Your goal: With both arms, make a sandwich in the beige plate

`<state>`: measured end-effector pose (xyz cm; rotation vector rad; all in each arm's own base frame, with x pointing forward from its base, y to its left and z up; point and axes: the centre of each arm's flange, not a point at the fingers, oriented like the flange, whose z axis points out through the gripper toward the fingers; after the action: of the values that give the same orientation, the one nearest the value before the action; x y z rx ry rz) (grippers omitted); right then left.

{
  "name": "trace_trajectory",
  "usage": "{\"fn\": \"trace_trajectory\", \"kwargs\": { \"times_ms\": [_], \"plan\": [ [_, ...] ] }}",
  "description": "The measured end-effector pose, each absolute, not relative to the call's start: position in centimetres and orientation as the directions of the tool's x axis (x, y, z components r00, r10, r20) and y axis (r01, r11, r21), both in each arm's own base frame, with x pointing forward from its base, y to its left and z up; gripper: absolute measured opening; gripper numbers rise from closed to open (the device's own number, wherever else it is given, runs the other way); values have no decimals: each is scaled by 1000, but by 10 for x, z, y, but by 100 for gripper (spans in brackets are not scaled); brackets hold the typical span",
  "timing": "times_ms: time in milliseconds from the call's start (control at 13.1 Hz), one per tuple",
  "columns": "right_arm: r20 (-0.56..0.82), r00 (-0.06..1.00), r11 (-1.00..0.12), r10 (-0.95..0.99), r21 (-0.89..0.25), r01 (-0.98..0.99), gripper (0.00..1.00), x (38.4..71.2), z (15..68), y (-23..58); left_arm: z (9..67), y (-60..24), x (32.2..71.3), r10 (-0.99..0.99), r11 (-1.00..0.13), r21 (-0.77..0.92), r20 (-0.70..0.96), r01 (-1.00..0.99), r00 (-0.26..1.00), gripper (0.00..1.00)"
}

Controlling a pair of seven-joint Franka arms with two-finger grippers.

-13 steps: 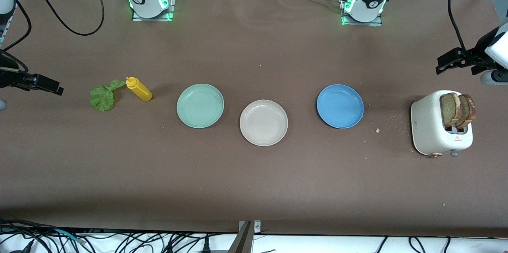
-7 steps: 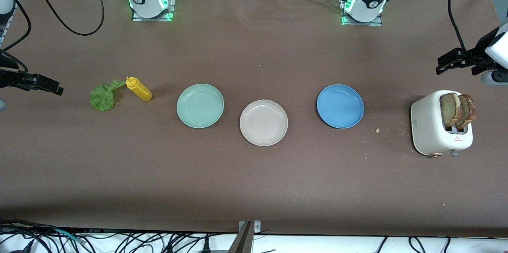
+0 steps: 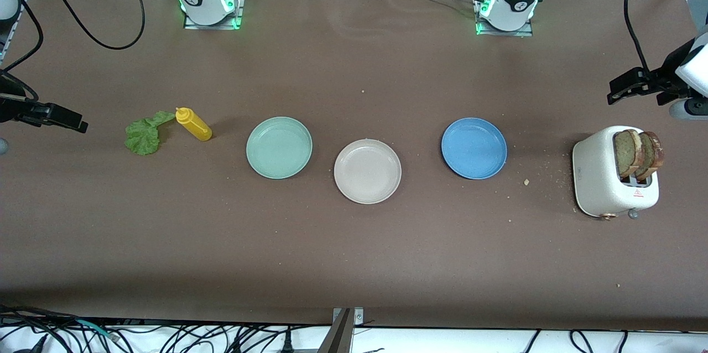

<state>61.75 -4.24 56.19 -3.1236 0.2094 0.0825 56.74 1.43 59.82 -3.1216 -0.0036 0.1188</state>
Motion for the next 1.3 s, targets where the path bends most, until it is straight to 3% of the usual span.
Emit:
{"fn": "trace_trajectory", "kwargs": {
  "times_ms": [915,1297],
  "plan": [
    [-53,990,-991,-132,-7,-133,100,618,562,-42,594,16,569,7,-1000,-18,-83,5,997,100],
    [-53,990,-991,-132,-7,-133,100,618,562,-42,546,63,585,9,-1000,-21,-43,8,999,100]
  ]
}}
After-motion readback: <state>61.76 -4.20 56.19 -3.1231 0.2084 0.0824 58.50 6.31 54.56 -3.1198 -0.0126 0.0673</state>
